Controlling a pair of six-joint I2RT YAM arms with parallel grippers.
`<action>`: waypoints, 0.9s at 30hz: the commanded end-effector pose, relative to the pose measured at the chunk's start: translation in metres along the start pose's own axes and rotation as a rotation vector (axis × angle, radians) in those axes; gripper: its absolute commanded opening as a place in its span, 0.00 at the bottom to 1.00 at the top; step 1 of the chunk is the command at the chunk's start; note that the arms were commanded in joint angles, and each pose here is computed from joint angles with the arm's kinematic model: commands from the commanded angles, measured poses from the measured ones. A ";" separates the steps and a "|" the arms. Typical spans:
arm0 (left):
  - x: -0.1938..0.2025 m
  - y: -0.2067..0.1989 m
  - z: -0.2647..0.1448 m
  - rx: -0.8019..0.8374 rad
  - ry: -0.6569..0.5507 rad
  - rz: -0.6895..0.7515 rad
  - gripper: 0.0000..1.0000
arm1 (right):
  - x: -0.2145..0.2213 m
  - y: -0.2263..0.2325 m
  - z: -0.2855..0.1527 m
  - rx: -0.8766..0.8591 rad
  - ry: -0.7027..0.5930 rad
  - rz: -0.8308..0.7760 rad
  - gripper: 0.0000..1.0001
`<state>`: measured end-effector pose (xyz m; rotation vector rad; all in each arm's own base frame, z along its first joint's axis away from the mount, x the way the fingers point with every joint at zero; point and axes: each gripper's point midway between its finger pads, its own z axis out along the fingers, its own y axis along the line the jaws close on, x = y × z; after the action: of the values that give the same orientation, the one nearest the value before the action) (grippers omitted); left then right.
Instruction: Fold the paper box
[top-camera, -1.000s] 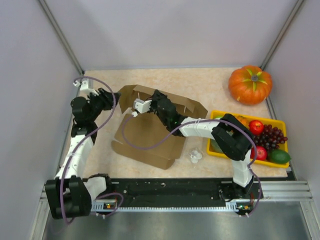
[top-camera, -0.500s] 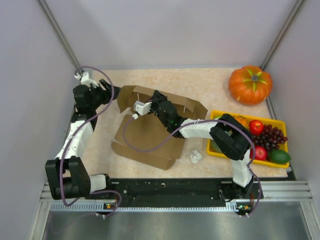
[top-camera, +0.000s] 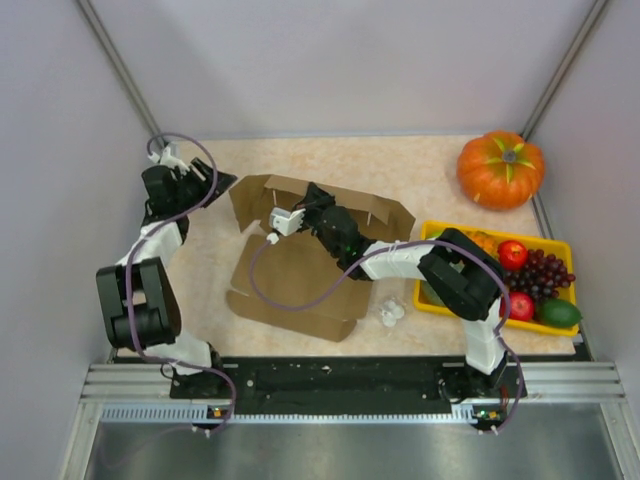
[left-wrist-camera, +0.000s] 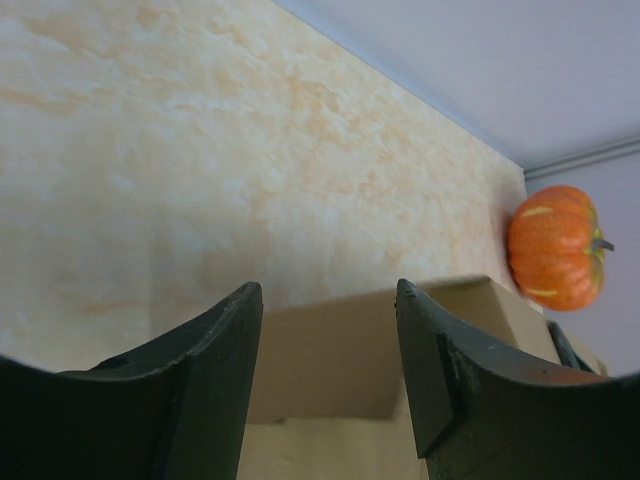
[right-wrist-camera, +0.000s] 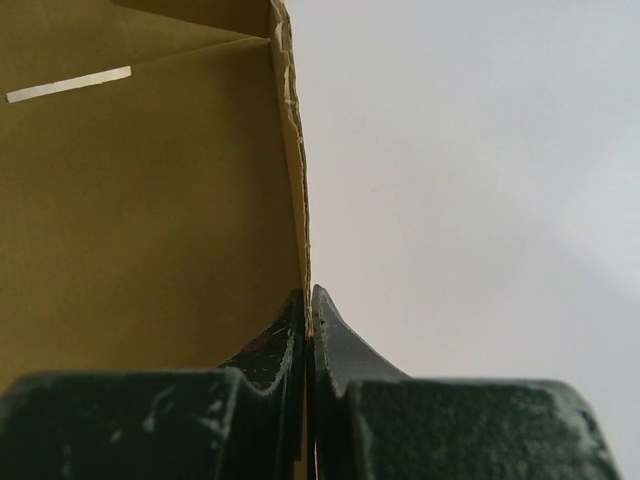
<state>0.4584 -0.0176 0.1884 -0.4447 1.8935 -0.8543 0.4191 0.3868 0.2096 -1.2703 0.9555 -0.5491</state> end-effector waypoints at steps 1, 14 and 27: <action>-0.030 -0.079 -0.046 0.105 -0.175 0.200 0.61 | -0.011 -0.012 -0.002 0.052 -0.042 0.039 0.00; 0.034 -0.106 -0.054 0.108 -0.166 0.650 0.47 | -0.020 -0.014 -0.005 0.011 -0.081 0.083 0.00; 0.065 -0.089 -0.026 0.152 -0.115 0.735 0.50 | -0.021 -0.013 -0.005 -0.008 -0.092 0.103 0.00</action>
<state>0.3884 -0.1009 0.2003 0.2051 1.7904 -0.4791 0.4142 0.3946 0.2057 -1.2874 0.9507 -0.4766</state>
